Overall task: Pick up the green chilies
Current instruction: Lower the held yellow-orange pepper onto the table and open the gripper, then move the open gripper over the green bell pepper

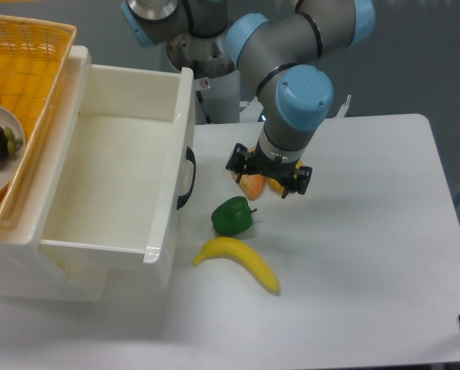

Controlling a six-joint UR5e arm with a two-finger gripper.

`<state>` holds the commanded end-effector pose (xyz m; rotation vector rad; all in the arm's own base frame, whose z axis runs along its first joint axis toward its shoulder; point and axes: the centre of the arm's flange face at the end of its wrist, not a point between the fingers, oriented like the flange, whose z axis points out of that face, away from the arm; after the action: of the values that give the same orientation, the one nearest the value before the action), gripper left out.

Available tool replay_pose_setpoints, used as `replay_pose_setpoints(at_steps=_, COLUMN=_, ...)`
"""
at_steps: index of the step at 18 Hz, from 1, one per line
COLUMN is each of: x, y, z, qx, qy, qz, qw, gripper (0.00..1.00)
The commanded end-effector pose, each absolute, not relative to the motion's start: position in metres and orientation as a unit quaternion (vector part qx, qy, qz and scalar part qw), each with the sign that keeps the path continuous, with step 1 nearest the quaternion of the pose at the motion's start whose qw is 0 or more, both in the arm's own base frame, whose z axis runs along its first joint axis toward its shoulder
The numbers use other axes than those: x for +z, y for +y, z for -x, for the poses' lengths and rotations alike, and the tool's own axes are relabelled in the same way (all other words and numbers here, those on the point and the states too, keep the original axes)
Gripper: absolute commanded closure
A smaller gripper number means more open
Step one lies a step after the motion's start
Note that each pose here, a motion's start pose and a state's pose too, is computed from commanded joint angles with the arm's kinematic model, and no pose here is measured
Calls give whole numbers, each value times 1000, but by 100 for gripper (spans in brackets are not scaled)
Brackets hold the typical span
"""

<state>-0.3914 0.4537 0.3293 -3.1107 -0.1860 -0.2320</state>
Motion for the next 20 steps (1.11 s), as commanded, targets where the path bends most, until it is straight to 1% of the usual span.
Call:
replay_pose_setpoints(at_steps=3, x=311, y=462, z=387, qx=-62, qy=19, qz=998, qw=-27, gripper=0)
replay_pose_setpoints(at_steps=7, x=298, y=464, z=386, qx=-63, qy=103, qz=992, qw=-46, gripper=0)
replay_pose_setpoints(at_steps=9, x=300, y=464, z=385, qx=-57, qy=126, qz=989, qw=-53, gripper=0)
replay_pose_setpoints(at_steps=11, x=296, y=466, z=382, qx=-62, qy=159, qz=984, qw=-53, gripper=0)
replay_pose_setpoints(at_steps=14, x=274, y=474, z=380, qx=-71, qy=185, qz=978, qw=-57, gripper=0)
replay_pose_setpoints(at_steps=17, x=253, y=490, z=363, qx=-80, qy=213, qz=971, qw=-69, gripper=0)
replay_pose_setpoints(at_steps=20, x=236, y=492, z=343, qx=-87, qy=229, qz=965, qw=-89, gripper=0)
